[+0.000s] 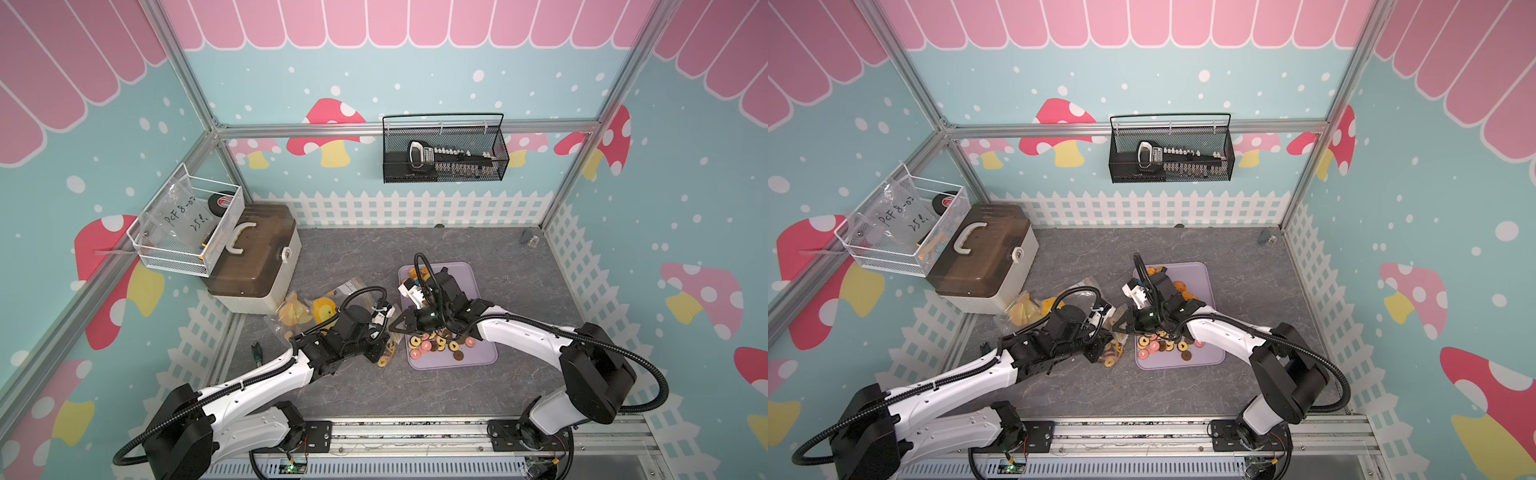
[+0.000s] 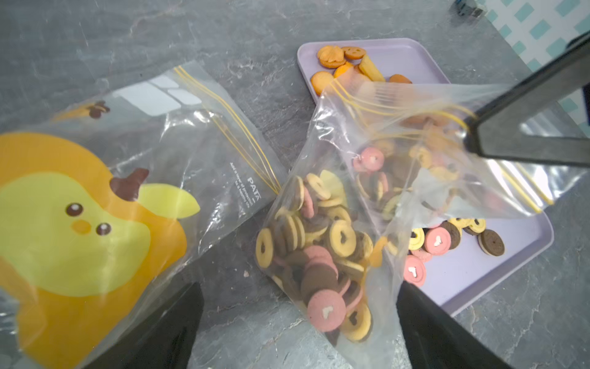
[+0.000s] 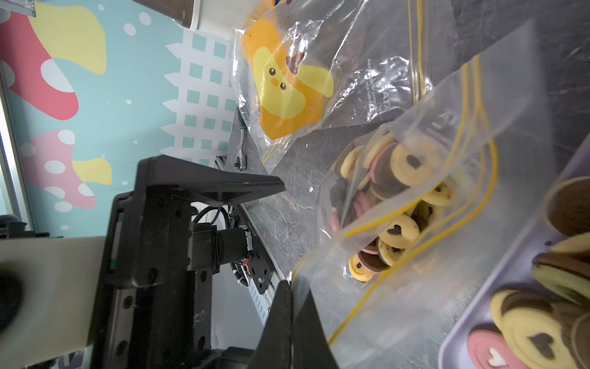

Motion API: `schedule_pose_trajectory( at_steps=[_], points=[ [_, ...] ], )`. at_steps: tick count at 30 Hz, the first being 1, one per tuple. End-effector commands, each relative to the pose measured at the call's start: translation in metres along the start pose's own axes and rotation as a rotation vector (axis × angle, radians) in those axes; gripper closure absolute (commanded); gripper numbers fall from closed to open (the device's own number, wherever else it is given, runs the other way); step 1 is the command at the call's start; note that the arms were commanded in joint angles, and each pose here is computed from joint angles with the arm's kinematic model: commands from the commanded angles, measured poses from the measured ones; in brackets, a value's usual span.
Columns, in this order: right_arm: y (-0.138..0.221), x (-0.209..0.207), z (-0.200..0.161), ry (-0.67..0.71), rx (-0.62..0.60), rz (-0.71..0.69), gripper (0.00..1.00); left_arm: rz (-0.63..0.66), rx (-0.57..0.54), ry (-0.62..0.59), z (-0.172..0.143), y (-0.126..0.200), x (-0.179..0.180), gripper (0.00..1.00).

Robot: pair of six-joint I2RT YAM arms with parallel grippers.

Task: Pour cookies out of the ziploc bag
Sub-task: Open the ziploc bag at the center of the board.

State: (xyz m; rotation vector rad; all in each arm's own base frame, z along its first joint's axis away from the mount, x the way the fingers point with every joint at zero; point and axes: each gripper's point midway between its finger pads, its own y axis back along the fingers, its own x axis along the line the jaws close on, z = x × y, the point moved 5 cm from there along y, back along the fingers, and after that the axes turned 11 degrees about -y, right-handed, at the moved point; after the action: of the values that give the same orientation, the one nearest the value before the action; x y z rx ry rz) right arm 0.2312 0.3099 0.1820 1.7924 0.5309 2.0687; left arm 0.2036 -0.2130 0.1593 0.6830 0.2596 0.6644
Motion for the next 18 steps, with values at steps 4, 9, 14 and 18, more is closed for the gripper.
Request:
schedule_pose_trajectory(
  at_steps=[4,9,14,18],
  points=[
    [0.005,0.011,0.011,0.023,-0.057,0.006,1.00,0.065,-0.037,-0.019,0.002,0.015,0.005,0.23],
    [0.016,0.004,0.020,0.018,-0.111,-0.023,1.00,0.133,-0.071,0.039,0.000,0.033,0.012,0.01],
    [0.022,0.004,0.029,0.043,-0.132,-0.027,1.00,0.301,-0.099,0.197,-0.009,0.046,0.032,0.01],
    [0.022,0.010,0.038,0.089,-0.142,-0.048,1.00,0.359,-0.151,0.358,-0.018,0.043,0.040,0.01]
  ],
)
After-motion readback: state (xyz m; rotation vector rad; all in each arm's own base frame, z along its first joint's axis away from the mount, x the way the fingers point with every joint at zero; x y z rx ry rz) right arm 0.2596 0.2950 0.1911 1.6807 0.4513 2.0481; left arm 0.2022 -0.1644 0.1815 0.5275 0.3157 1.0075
